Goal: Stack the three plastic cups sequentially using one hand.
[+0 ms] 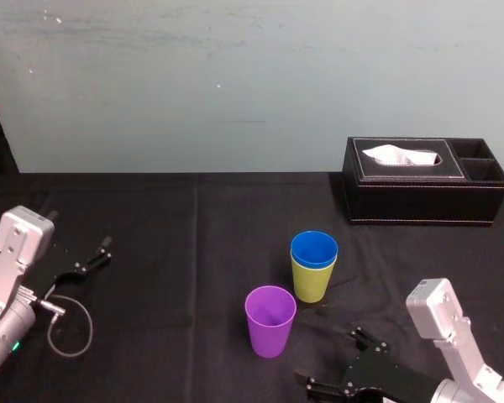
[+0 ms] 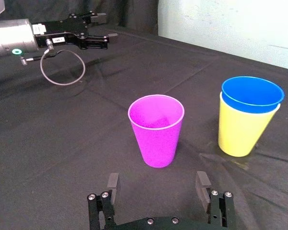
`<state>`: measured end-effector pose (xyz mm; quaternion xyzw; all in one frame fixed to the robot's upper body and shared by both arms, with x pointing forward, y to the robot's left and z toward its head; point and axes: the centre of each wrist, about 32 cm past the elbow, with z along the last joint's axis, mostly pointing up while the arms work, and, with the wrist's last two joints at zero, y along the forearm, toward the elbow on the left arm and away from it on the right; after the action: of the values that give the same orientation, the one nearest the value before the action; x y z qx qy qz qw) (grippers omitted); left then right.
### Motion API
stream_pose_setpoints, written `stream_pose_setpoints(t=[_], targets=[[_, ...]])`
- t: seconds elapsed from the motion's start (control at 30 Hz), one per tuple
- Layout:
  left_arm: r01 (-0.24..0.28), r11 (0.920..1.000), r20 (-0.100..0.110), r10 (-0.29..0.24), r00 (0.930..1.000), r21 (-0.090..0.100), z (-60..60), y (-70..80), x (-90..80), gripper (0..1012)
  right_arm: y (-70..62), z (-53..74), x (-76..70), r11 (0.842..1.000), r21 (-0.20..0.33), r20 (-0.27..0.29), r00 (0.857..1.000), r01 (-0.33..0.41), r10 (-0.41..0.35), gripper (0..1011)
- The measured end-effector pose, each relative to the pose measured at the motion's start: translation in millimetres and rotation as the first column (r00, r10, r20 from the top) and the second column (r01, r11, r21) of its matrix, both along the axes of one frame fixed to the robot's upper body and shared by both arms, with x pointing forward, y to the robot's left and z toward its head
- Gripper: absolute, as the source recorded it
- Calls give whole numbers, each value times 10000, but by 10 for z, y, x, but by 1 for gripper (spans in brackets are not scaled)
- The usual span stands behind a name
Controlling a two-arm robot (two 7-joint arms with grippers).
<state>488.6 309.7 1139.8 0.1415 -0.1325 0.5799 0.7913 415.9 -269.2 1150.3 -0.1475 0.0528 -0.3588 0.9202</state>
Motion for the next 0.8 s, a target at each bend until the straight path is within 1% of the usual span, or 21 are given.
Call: stream_pose_setpoints(t=[0.13,0.4,0.8], targets=[[0,10000,0,0,10000,1,0,0,0,1000,49,-26,19,9999,105,-26,10000,-73,73,1000],[0,10000,0,0,10000,0,0,0,0,1000,162,-27,86,9993,231,-21,9995,-304,304,1000],[0,10000,0,0,10000,1,0,0,0,1000,284,-69,168,9987,399,-157,9994,-306,313,1000]])
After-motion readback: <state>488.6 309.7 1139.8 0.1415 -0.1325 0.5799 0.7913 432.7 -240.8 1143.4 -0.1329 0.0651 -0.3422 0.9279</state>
